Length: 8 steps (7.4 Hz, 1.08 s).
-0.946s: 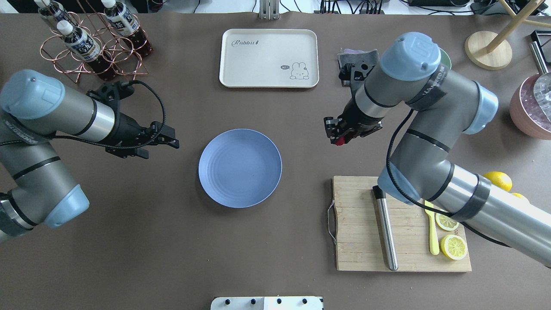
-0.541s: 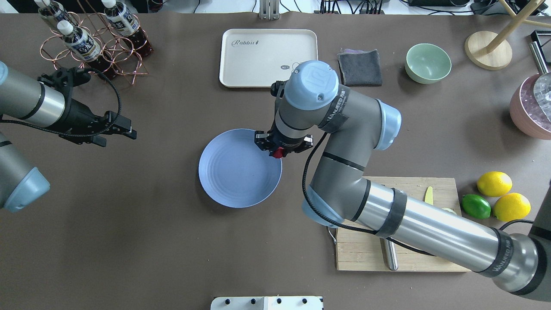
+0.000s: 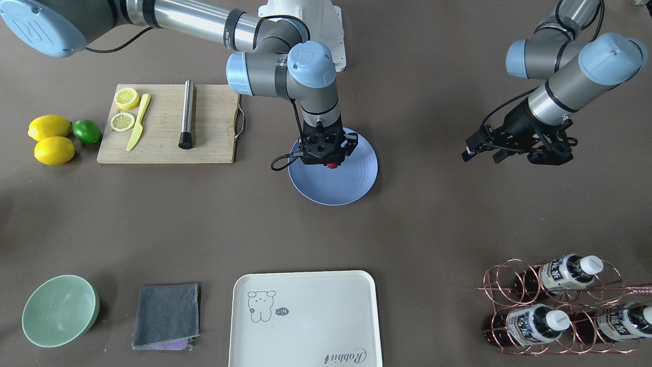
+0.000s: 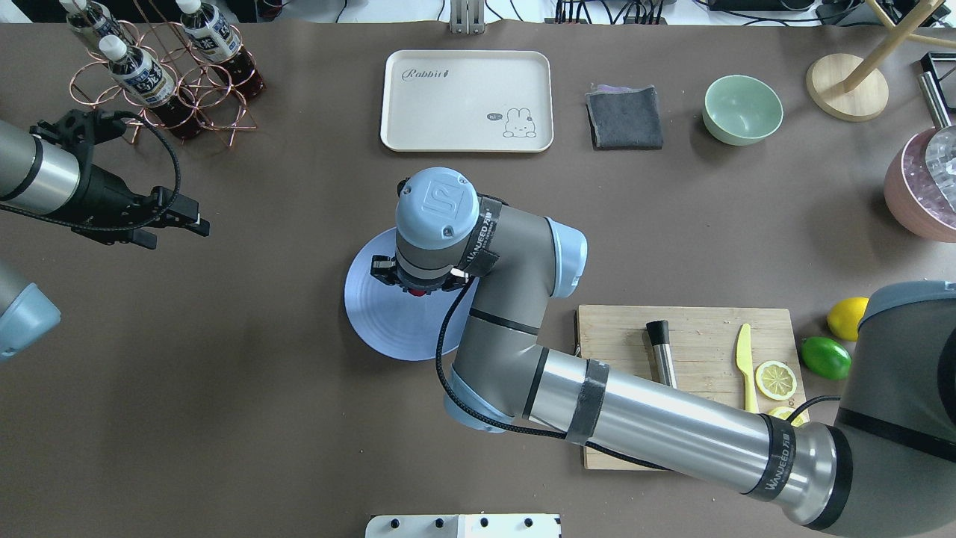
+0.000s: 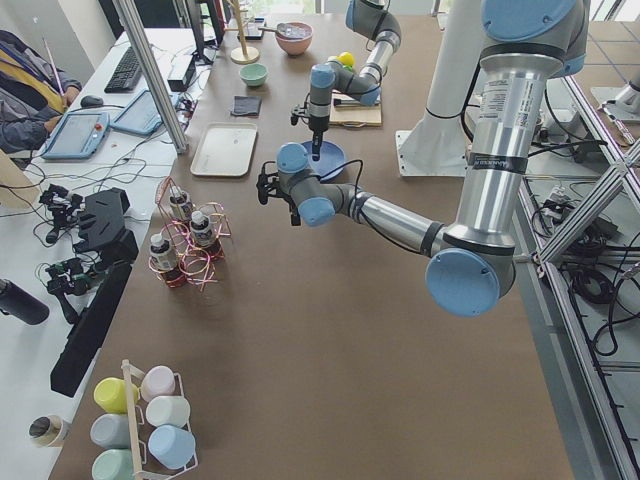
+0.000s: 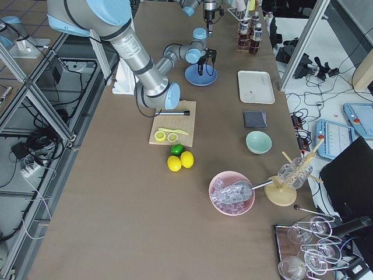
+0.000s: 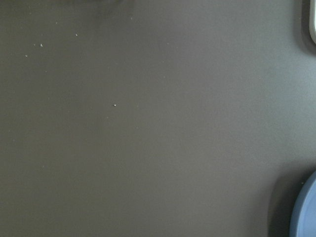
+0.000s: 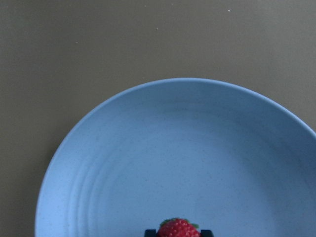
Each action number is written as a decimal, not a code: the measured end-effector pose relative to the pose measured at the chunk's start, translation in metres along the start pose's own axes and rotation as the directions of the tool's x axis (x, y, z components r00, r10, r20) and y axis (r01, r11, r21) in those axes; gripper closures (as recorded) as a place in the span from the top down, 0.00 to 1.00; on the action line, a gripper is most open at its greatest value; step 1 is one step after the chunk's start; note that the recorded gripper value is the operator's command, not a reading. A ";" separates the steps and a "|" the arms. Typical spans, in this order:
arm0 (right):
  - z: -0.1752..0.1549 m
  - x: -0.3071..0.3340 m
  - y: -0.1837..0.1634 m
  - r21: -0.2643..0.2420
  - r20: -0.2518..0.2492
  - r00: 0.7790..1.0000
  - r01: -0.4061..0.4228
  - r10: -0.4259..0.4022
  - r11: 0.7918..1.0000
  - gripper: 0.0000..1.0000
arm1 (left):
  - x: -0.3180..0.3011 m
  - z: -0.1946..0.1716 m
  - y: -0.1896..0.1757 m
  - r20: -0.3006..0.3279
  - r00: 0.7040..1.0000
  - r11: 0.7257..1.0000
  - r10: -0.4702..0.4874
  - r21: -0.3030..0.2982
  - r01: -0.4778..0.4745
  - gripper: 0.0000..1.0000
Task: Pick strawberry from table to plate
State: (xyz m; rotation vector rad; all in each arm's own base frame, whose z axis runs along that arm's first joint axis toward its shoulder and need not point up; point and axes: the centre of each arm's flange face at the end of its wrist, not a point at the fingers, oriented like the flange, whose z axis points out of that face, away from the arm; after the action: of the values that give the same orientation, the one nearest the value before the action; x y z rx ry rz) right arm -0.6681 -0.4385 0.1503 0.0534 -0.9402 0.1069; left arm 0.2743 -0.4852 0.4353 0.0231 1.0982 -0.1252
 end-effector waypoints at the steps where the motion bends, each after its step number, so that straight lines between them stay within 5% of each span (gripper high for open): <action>1: 0.003 -0.003 0.000 0.003 -0.002 1.000 -0.002 0.002 1.000 1.00 | -0.004 0.000 0.001 0.004 1.000 1.000 -0.004 -0.001 0.004 0.97; 5: -0.027 0.033 -0.024 -0.028 0.008 1.000 -0.001 0.002 1.000 1.00 | -0.010 -0.007 -0.002 0.010 1.000 1.000 -0.022 -0.014 0.022 0.97; 8: -0.125 0.219 -0.104 -0.059 -0.017 0.993 0.113 -0.114 0.992 1.00 | -0.044 -0.054 -0.021 0.101 0.993 0.999 0.054 -0.011 -0.053 0.97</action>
State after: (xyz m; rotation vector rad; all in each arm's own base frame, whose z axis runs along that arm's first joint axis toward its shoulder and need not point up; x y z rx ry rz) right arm -0.4282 -0.5157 0.2540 0.0525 -0.9178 -0.0251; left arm 0.2040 -0.4977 0.4504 0.0386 0.9961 -0.0730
